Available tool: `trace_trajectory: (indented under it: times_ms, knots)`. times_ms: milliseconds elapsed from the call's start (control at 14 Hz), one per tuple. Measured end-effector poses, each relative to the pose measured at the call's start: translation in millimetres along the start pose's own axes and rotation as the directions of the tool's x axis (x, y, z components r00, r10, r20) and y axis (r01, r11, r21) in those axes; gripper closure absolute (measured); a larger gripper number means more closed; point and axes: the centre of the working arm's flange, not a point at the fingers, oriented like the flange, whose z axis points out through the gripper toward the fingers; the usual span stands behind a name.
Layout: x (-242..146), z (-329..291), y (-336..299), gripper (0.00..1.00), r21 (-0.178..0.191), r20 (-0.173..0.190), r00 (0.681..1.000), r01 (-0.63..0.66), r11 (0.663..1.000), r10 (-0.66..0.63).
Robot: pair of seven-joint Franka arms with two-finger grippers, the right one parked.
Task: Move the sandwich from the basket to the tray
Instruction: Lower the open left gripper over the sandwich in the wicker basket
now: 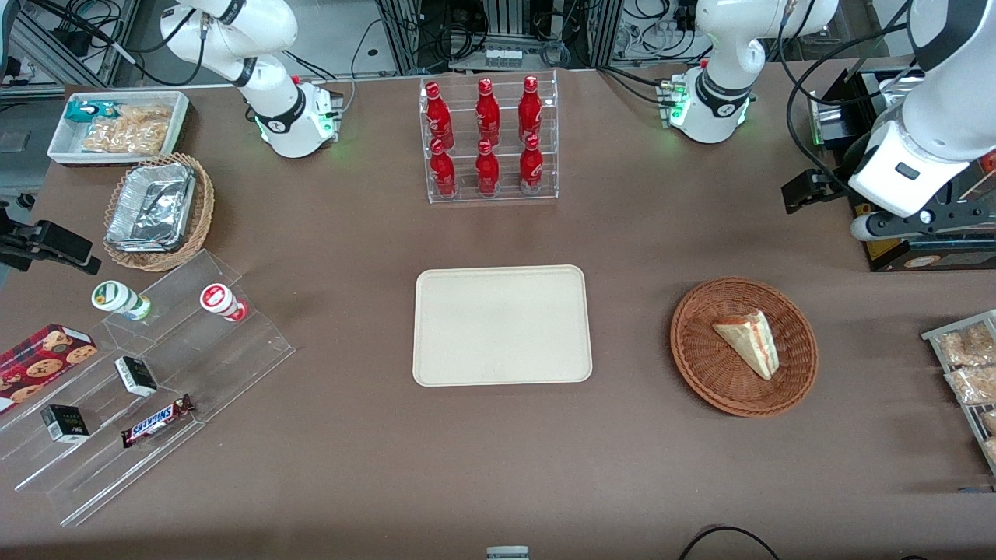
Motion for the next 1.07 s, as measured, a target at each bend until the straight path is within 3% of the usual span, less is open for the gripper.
trace_trajectory:
  times_ms: [286, 714, 1071]
  knots:
    - [6.6, 4.3, -1.2, 0.0, 0.018, 0.003, 1.0, -0.001, 1.0, 0.001]
    - [55.3, 77.4, 3.9, 0.0, 0.029, 0.087, 0.996, -0.003, 1.0, 0.001]
    - [81.5, 163.0, 3.6, 0.0, 0.013, 0.038, 0.999, 0.002, 1.0, -0.003]
